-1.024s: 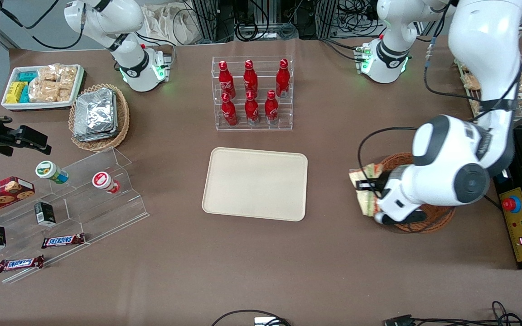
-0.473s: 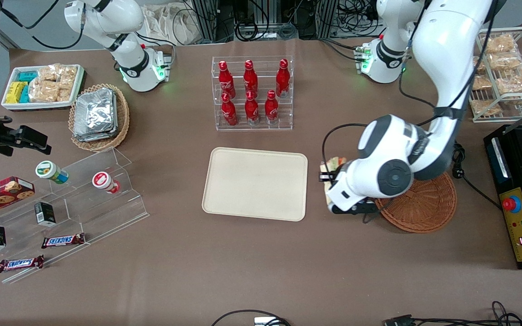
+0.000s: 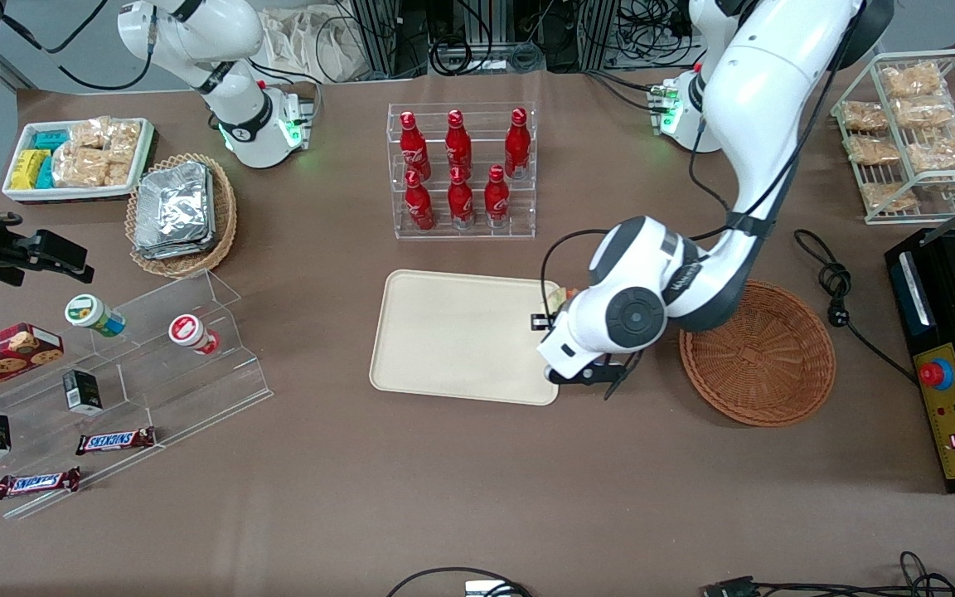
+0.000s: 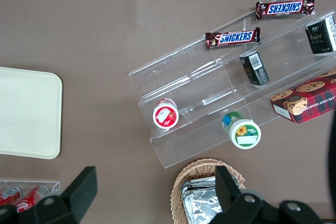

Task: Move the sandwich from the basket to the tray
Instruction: 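Carry the sandwich with the left gripper over the cream tray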

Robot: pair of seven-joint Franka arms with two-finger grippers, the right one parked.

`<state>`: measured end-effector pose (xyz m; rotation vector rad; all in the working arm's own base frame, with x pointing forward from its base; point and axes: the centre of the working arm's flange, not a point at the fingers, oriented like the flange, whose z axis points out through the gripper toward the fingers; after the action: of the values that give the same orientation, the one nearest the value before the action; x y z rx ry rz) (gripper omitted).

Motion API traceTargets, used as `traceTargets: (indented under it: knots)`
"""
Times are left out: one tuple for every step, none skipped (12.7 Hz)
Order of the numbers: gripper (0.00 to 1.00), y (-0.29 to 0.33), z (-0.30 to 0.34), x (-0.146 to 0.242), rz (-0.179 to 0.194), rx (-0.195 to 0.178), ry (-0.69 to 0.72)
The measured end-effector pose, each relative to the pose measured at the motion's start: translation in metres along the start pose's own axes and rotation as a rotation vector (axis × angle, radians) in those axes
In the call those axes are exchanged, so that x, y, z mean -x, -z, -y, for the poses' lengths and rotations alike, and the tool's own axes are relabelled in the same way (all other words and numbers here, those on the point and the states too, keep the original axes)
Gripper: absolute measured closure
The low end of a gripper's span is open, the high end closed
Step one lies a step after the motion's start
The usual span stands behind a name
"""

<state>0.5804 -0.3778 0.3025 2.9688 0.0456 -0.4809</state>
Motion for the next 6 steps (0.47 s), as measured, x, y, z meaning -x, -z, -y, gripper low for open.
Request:
traceTargets:
  knots:
    - [0.74, -0.009, -0.009, 0.004, 0.003, -0.003, -0.005]
    - [0.74, -0.015, -0.018, 0.006, -0.003, 0.000, -0.010]
    - [0.74, -0.021, -0.026, 0.008, -0.013, 0.006, -0.008]
    - [0.74, -0.027, -0.031, 0.010, -0.015, 0.008, -0.003]
    - [0.74, -0.035, -0.034, 0.010, -0.012, 0.008, 0.001]
    - [0.74, -0.043, -0.036, 0.008, -0.013, 0.012, 0.002]
